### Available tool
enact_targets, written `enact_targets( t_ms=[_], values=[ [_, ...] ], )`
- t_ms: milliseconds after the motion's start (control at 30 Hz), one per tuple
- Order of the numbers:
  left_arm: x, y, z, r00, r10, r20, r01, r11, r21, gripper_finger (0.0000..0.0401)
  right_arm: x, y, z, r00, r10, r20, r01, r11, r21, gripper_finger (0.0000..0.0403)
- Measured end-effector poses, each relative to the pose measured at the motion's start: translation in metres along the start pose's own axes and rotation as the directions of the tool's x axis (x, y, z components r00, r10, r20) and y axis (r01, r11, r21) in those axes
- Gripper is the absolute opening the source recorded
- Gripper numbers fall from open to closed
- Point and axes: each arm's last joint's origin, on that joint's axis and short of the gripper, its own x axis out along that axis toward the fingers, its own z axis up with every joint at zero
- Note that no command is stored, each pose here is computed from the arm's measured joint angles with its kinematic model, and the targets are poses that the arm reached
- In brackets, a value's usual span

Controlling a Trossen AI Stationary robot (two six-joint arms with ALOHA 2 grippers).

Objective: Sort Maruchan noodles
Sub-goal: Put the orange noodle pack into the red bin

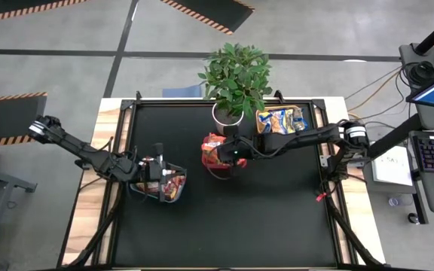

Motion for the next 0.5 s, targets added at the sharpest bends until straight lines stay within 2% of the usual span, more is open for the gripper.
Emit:
enact_targets(
  t_ms=[167,300,500],
  values=[
    [0.0,0.0,0.0,1.0,0.0,-0.001,0.0,1.0,0.0,0.0,0.001,0.0,0.0,1.0,-0.002,-0.003,0.002,0.999,0.049,0.0092],
    [0.0,0.0,0.0,1.0,0.0,0.0,0.0,1.0,0.0,0.0,-0.001,-0.002,0.0,0.999,-0.043,-0.02,0.044,0.996,0.073,0.0092],
    [0.0,0.0,0.0,1.0,0.0,0.0,0.0,1.0,0.0,0.0,-0.009,-0.009,0.012,0.998,-0.06,0.003,0.059,0.992,0.114,0.0093]
  ],
)
